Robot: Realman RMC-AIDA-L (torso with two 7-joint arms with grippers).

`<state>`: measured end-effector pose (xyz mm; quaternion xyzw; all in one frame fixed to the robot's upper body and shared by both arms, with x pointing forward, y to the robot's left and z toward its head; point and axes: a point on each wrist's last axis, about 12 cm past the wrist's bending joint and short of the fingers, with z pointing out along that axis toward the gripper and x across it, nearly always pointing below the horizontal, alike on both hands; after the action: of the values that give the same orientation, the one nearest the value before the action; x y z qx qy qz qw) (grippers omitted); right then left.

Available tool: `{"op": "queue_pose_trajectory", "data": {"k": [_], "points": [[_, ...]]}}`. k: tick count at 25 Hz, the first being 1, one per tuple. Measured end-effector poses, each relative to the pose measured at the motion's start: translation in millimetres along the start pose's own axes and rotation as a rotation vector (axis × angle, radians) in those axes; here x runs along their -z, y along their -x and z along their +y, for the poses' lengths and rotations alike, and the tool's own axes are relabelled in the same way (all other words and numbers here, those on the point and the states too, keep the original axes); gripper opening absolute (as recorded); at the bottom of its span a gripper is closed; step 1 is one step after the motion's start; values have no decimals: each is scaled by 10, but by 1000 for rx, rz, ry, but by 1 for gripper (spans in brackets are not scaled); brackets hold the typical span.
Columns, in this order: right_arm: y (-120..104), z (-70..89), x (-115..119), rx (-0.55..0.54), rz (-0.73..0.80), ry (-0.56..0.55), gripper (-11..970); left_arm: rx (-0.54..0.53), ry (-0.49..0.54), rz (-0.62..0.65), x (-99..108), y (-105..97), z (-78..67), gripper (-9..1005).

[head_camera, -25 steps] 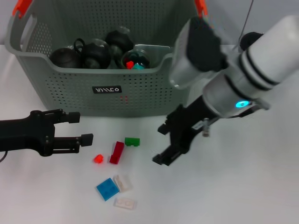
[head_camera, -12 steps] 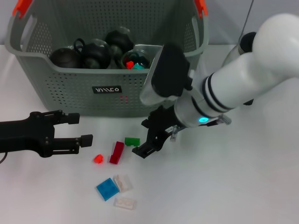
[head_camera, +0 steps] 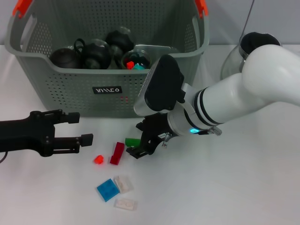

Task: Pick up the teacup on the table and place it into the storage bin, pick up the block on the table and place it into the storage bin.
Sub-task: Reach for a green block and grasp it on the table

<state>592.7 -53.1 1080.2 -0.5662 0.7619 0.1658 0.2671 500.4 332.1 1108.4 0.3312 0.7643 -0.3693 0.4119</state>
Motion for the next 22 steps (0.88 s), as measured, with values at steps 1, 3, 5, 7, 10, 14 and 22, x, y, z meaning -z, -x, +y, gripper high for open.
{"op": "queue_pose_trajectory", "data": {"k": [1, 3, 5, 7, 10, 14, 22], "points": [[-4, 4, -4, -4, -4, 0, 856, -1, 0, 0, -1, 2, 1, 842], [-7, 4, -6, -13, -11, -2, 839, -4, 1, -1, -2, 6, 4, 842], [-20, -1, -13, -21, -13, -7, 821, -8, 3, -1, -1, 6, 6, 842], [-35, 2, -22, -23, -11, -9, 764, -7, 4, -1, -5, 0, 10, 842], [-44, 18, -35, -23, -10, -7, 620, -5, 4, -4, -9, -8, 14, 842], [-46, 42, -54, -19, -12, -6, 403, -11, 7, -6, 0, -17, 15, 842], [-73, 30, -64, -20, -5, -16, 407, -10, 9, -7, 8, -28, 12, 842]]}}
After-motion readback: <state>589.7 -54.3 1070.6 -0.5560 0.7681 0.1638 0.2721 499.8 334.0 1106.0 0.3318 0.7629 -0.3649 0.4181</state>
